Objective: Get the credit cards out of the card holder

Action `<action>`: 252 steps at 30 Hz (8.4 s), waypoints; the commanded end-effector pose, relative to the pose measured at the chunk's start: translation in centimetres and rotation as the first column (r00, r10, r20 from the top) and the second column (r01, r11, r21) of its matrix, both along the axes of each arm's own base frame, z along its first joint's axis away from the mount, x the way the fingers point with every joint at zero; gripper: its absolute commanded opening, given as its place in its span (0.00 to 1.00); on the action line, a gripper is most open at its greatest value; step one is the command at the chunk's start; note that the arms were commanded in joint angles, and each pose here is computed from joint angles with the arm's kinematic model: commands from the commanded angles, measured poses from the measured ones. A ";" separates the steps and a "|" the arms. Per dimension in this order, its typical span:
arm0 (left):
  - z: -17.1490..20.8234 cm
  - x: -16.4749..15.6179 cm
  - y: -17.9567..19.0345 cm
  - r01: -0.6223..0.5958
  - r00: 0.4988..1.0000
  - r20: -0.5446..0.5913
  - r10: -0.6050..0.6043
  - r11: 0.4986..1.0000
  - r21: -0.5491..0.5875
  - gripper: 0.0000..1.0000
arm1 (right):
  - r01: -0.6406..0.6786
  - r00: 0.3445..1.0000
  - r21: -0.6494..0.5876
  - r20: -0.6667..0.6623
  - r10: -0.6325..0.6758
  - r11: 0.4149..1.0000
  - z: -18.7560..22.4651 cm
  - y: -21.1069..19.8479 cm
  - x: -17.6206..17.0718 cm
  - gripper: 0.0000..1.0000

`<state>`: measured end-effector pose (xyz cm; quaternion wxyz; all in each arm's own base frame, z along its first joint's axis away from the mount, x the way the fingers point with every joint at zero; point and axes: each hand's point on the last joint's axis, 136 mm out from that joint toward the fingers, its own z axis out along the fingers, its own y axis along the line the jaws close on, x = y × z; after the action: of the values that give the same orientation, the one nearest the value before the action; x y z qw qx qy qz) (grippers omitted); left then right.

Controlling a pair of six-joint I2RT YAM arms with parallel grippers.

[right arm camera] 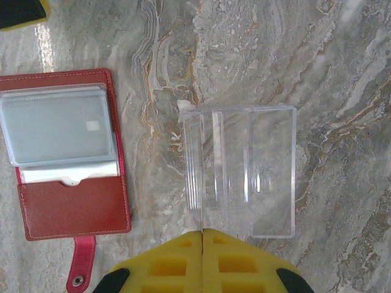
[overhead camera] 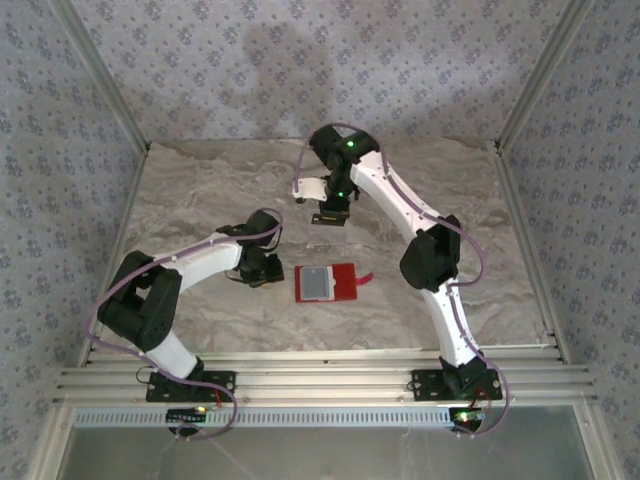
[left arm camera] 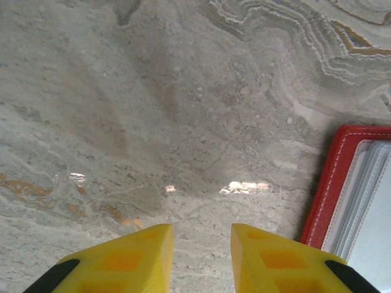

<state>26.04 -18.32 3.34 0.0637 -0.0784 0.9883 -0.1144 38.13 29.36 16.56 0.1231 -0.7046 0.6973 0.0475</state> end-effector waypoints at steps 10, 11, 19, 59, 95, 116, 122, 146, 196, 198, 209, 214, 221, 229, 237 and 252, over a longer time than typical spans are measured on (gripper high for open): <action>0.5 -0.2 0.3 -0.017 1.000 0.005 0.017 1.000 -0.017 0.31 | -0.203 0.976 -0.093 0.056 0.209 0.975 -3.0 0.2 2.0 0.00; 0.5 -0.2 0.3 -0.017 1.000 0.004 0.017 1.000 -0.018 0.31 | -0.200 0.977 -0.097 0.051 0.206 0.975 -3.4 0.1 2.2 0.00; 0.4 -0.4 0.4 -0.020 1.000 0.002 0.020 1.000 -0.018 0.31 | -0.195 0.981 -0.096 0.000 0.196 0.976 -5.5 0.0 2.1 0.00; 0.0 -0.5 0.2 -0.020 1.000 -0.012 0.019 0.999 -0.029 0.31 | -0.152 0.988 -0.156 -0.048 0.146 0.976 -8.3 -0.5 1.5 0.12; 1.4 1.6 -1.8 0.029 0.999 0.031 -0.027 0.997 -0.070 0.31 | 0.542 0.825 0.212 0.047 -0.563 0.813 -0.2 -2.6 2.4 0.29; 2.1 4.1 -2.3 0.021 0.998 0.064 -0.013 0.992 -0.123 0.29 | 0.950 0.308 0.118 -0.502 -0.808 0.290 -4.5 0.4 -8.5 0.28; 2.4 4.1 -0.3 -0.019 0.997 0.074 0.029 0.991 -0.130 0.29 | 0.953 0.286 0.070 -0.524 -0.802 0.294 -6.7 3.6 -9.6 0.33; 2.6 3.2 2.9 -0.083 0.993 0.073 0.095 0.984 -0.157 0.29 | 0.940 0.268 -0.056 -0.487 -0.831 0.336 -12.7 7.9 -11.2 0.50; 3.3 3.5 1.9 -0.062 0.995 0.072 0.074 0.986 -0.154 0.30 | 0.975 0.224 -0.032 0.068 -0.972 0.222 -10.1 -4.4 -10.8 0.60; 3.5 3.5 1.7 -0.054 0.995 0.074 0.065 0.988 -0.147 0.30 | 0.977 0.212 -0.029 0.067 -0.975 0.211 -9.9 -5.0 -10.9 0.60; 4.1 3.7 -0.8 0.016 0.997 0.081 -0.006 0.991 -0.134 0.30 | 0.985 0.128 -0.095 -0.164 -0.978 0.145 -12.3 -5.5 -12.1 0.58; 4.1 3.4 -2.7 0.060 0.996 0.078 -0.050 0.988 -0.139 0.30 | 0.983 0.104 -0.121 -0.262 -0.959 0.140 -13.8 -5.3 -12.5 0.54; 3.5 2.1 -5.2 0.113 0.993 0.057 -0.106 0.984 -0.140 0.30 | 0.986 0.103 -0.103 -0.252 -0.962 0.133 -14.3 -5.6 -11.9 0.49; 2.7 1.3 -6.7 0.145 0.989 0.035 -0.142 0.982 -0.120 0.29 | 0.992 0.111 -0.040 -0.194 -0.975 0.121 -11.2 -6.8 -11.2 0.50; 1.9 0.8 -7.9 0.185 0.983 0.011 -0.184 0.976 -0.112 0.25 | 0.990 0.129 -0.021 -0.322 -0.938 0.143 -9.0 -4.7 -11.5 0.50; -0.8 0.1 -7.9 0.188 0.980 -0.045 -0.194 0.977 -0.105 0.20 | 0.989 0.069 -0.061 -0.609 -0.790 0.134 -9.6 0.7 -10.9 0.47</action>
<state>26.44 -26.01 2.80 0.0291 0.0074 0.9859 -0.1646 27.54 29.24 7.53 0.0884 -0.0342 0.9643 0.2474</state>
